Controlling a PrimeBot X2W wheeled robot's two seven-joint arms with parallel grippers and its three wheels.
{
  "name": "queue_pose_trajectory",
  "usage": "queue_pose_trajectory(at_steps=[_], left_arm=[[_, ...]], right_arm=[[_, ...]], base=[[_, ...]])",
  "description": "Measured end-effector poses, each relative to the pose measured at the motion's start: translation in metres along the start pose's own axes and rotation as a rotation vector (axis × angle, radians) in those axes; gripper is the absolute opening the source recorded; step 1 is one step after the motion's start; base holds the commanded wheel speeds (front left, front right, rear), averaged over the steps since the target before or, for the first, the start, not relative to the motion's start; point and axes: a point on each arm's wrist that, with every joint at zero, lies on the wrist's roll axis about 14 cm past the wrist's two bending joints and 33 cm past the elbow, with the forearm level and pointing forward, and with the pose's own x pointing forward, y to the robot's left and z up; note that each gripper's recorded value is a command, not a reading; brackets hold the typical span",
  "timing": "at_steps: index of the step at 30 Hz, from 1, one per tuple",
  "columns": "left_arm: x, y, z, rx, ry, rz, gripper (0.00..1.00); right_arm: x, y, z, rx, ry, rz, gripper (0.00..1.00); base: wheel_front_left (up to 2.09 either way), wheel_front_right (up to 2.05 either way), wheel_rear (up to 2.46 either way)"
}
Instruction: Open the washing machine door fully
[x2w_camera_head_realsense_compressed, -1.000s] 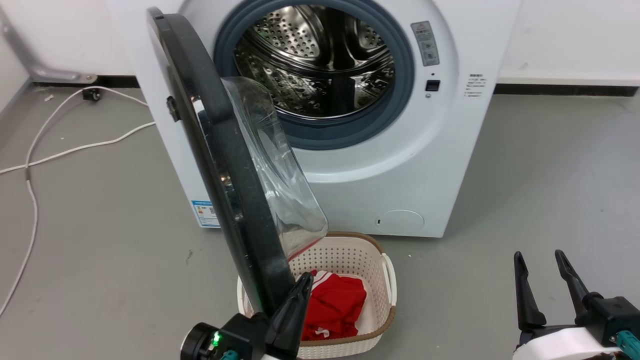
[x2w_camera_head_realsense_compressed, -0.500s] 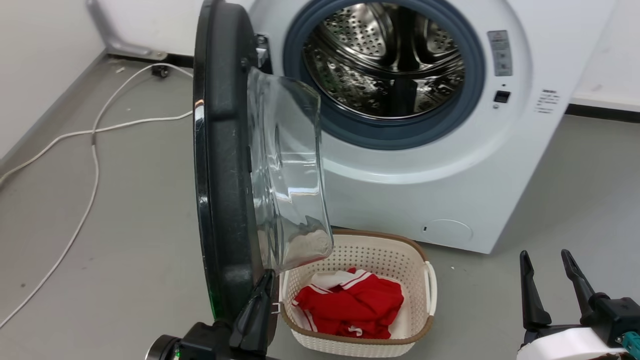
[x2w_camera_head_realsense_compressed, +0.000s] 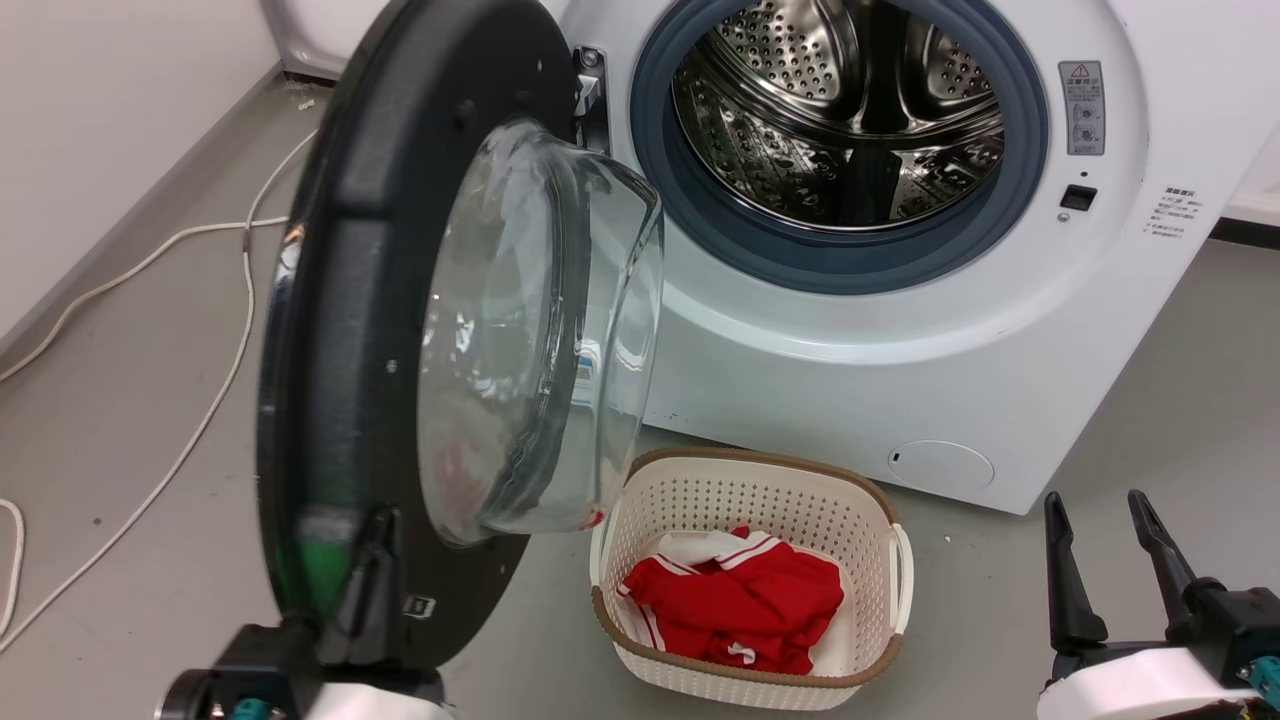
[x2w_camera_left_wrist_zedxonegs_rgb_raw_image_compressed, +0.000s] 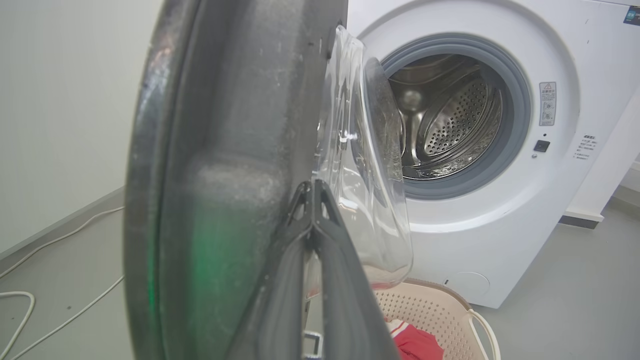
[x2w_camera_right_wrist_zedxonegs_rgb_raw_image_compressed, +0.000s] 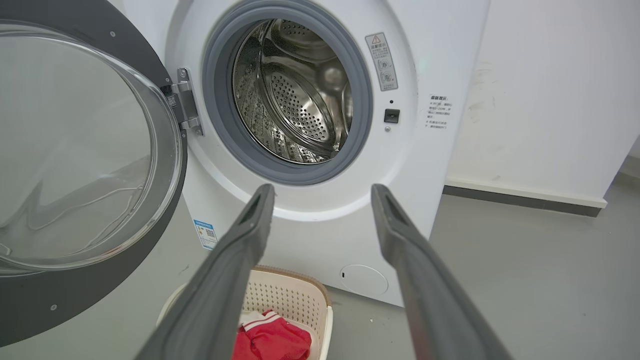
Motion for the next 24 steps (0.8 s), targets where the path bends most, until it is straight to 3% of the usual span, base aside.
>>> queue_pose_trajectory(at_steps=[12, 24], left_arm=[[0.023, 0.061, 0.009, 0.059, -0.035, 0.136, 0.0], [0.058, 0.1, 0.022, 0.158, -0.057, 0.2, 0.0]], right_arm=[[-0.004, -0.016, -0.003, -0.002, 0.018, -0.048, 1.0], [-0.003, -0.032, -0.012, 0.004, 0.039, -0.092, 1.0]], base=[[0.0, 0.0, 0.0], [0.0, 0.0, 0.0]])
